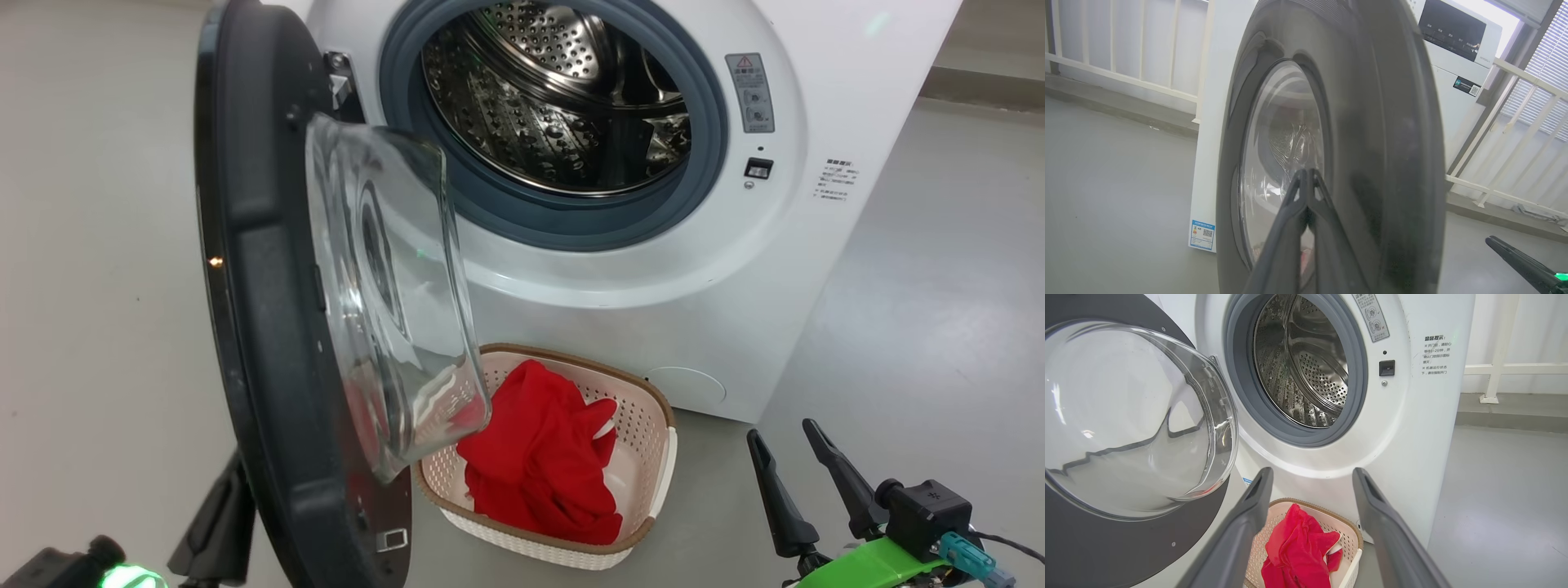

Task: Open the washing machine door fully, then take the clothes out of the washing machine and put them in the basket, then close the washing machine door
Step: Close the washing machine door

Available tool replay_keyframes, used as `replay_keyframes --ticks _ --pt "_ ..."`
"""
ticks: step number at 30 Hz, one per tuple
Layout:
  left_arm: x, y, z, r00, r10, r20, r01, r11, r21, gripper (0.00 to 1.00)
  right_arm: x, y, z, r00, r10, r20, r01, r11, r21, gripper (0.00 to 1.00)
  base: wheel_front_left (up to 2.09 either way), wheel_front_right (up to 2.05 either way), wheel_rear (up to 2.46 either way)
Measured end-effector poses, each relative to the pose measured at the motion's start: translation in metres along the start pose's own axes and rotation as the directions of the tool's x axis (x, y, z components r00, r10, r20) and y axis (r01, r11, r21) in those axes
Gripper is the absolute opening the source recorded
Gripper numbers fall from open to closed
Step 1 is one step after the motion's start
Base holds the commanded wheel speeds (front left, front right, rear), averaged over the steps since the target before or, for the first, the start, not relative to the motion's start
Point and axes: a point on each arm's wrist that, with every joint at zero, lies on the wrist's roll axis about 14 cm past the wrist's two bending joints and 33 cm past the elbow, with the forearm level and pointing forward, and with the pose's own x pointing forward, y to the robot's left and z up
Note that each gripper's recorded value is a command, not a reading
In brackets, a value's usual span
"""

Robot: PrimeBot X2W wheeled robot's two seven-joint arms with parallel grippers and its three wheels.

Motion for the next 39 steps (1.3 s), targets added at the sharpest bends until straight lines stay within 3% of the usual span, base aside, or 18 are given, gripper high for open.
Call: replay_keyframes --ticks 12,23,39 --pt "0.012 -0.036 -0.022 0.986 -0.145 -0.082 0.145 0.989 -0.001 0.00 -0.004 -0.013 -0.003 0.999 -0.042 -0.004 0.042 0.999 0.010 1.00 0.00 0.00 0.00" --pt "0.039 -0.097 -0.050 0.932 -0.334 -0.138 0.330 0.942 -0.054 0.00 -0.011 -0.030 -0.001 0.995 -0.097 0.005 0.097 0.995 0.019 1.00 0.00 0.00 0.00" --pt "0.108 -0.157 -0.092 0.871 -0.459 -0.178 0.450 0.889 -0.088 0.00 -0.003 -0.065 0.007 0.982 -0.187 0.036 0.185 0.982 0.036 1.00 0.00 0.00 0.00"
